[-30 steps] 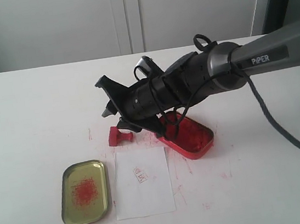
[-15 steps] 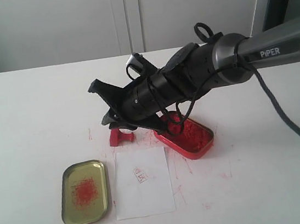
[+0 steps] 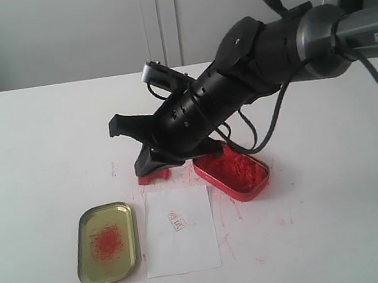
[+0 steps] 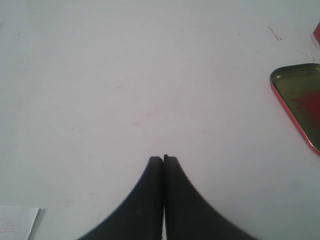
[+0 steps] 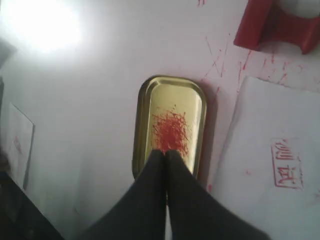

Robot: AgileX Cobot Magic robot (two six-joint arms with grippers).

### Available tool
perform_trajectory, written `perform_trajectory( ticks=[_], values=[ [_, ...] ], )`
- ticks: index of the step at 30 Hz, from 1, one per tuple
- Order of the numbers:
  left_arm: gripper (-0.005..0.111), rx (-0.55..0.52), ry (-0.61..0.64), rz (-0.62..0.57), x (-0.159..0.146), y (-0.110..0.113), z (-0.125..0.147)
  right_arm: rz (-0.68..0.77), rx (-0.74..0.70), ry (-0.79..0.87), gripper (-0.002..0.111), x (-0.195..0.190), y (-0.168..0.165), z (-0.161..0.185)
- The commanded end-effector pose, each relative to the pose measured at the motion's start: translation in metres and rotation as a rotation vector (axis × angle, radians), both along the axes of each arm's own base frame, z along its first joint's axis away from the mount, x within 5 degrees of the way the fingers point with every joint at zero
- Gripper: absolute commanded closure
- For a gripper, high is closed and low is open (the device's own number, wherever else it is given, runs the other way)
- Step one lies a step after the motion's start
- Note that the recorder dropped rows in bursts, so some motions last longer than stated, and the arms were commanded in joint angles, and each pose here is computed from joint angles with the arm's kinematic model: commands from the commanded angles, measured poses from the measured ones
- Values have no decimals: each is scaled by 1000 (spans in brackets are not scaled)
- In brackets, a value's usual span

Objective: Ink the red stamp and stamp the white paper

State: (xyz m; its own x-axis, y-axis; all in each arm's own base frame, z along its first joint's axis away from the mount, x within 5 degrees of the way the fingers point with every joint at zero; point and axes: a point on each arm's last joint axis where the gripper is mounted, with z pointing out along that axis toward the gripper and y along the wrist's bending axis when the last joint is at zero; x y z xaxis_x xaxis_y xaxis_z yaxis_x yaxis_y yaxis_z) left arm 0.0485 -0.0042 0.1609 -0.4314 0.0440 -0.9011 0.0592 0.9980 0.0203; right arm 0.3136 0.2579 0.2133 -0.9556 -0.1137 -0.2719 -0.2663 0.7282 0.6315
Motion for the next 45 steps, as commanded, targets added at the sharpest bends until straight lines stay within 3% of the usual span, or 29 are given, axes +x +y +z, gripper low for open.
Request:
perform_trajectory(
  ticks=[1,7,20,45],
  values=[
    [107,1,11,-3,-1,0,-3,107,-83,-27,108,-9,-13,10],
    [107,1,11,-3,-1,0,-3,177,-201,-24,108,-17,-28,20],
    [107,1,11,-3,-1,0,-3,47,-447,-7,108,-18,-69,37],
    [107,1,11,-3,-1,0,-3,-400,-607,55,108,-56,-232,53]
  ],
)
